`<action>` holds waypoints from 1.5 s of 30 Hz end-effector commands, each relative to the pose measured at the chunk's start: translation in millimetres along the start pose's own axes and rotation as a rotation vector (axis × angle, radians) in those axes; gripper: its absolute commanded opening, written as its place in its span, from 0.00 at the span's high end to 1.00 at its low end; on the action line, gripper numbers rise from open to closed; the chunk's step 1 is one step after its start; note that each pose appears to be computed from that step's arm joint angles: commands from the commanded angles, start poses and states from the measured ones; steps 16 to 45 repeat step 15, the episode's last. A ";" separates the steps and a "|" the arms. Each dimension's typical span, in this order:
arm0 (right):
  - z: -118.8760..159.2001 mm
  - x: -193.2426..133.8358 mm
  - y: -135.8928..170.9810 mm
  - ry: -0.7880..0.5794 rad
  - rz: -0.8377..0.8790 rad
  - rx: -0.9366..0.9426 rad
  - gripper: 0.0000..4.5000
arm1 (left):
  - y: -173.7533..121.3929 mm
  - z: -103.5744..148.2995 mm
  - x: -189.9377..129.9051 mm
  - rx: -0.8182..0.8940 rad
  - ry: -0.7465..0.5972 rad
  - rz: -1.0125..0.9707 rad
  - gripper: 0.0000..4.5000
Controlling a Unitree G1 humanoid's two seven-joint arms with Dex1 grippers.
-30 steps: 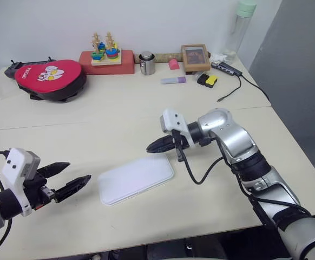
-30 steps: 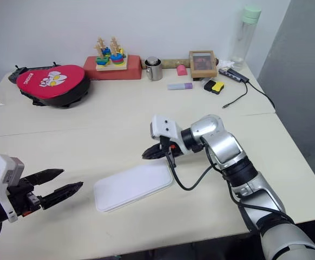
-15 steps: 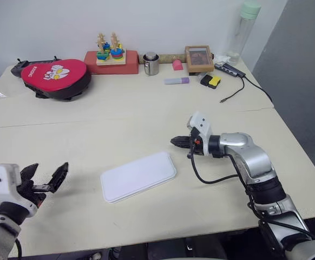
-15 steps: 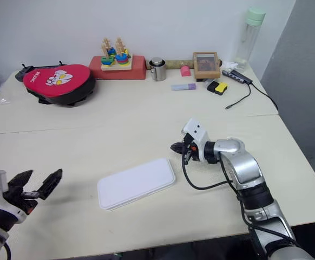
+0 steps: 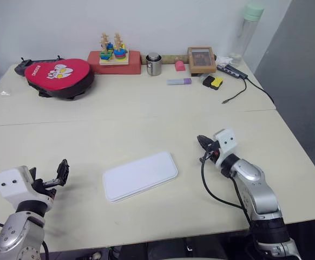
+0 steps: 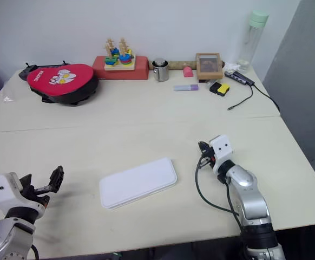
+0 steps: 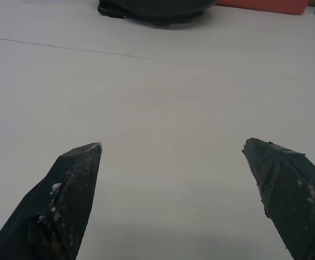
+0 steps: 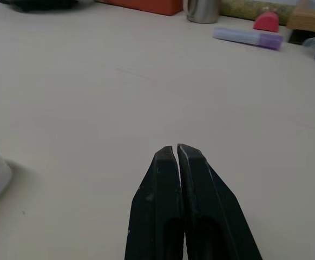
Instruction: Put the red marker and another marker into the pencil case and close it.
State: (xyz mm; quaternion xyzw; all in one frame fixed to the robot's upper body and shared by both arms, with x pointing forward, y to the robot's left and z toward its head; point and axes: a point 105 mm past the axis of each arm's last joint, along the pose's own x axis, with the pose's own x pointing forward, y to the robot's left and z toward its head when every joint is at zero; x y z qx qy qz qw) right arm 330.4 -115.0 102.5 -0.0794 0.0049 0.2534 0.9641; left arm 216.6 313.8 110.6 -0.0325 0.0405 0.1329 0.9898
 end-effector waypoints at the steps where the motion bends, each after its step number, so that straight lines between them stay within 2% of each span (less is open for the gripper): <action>1: 18.7 -4.6 -8.5 -0.083 -0.054 -0.031 0.98 | -1.9 8.7 -5.1 0.030 -0.035 -0.013 0.00; 5: 3.7 -19.3 -15.4 -0.052 -0.061 -0.064 0.98 | 4.1 6.3 -5.8 0.042 -0.011 -0.015 0.00; 13: -0.9 -21.8 -18.2 -0.054 -0.106 -0.045 0.98 | -7.1 1.9 -5.9 0.039 0.036 -0.120 0.00; 45: -1.3 -21.5 -17.6 -0.056 -0.109 -0.044 0.98 | -9.1 1.9 -5.9 0.048 0.039 -0.139 0.00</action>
